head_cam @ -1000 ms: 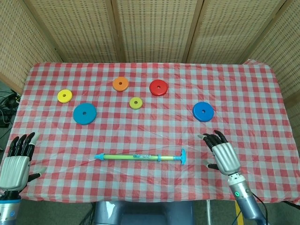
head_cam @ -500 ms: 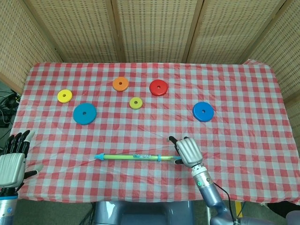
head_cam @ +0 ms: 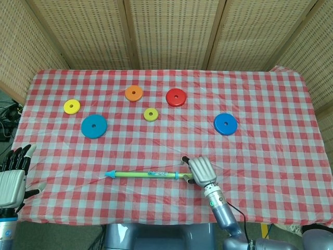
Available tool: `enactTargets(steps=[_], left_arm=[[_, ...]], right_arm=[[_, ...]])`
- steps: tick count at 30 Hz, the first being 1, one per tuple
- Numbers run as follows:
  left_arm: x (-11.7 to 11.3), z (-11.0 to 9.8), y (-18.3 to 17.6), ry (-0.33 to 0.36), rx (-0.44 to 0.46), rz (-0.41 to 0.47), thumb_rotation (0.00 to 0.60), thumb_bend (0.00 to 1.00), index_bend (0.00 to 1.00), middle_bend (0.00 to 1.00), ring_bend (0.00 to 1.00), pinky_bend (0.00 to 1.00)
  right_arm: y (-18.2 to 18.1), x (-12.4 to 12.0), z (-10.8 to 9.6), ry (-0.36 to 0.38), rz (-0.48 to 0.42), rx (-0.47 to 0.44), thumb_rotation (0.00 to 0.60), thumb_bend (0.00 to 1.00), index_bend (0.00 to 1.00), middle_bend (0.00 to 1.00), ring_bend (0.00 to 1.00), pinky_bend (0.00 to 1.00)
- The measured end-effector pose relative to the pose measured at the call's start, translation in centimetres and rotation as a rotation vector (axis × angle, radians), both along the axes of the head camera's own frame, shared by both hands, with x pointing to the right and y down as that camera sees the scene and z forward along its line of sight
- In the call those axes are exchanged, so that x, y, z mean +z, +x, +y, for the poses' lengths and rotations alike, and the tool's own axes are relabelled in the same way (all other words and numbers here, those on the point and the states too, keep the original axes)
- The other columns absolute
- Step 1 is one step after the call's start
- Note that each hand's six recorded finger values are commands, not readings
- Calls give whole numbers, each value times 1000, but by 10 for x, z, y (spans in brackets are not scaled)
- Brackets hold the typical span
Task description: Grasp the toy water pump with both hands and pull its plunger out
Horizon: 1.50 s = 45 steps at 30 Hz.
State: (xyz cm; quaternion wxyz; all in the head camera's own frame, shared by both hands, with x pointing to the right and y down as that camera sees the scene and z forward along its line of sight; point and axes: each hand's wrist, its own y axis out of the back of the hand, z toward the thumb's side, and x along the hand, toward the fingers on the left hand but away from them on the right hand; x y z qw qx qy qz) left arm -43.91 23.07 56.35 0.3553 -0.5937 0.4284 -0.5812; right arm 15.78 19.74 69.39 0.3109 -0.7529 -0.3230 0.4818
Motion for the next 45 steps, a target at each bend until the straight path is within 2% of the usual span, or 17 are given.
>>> enactTargets(steps=[15,29,32,37,45], left_arm=[[0,1,3,1,10,-2,600,96,0,0,0,0],[-1,2,3,-2,9,0,600,99,0,0,0,0],[-1,2,4,-2,9,0,600,101,0,0,0,0],[-1,1,4,-1,9,0,600,101,0,0,0,0],[1,1,4,-12,7,0,600,112,0,0,0,0]], right_arm=[[19,3,9,-33,68,12,600,452,467,1000,937,646],[31,24,16,-94,131,25,600,480,497,1000,937,646],[32,26,17,-97,137,25,600,484,557,1000,937,646],[32,27,16,-93,134,29,600,506,770,1000,938,647],[29,12,0,-43,93,43,600,529,810,1000,941,647]])
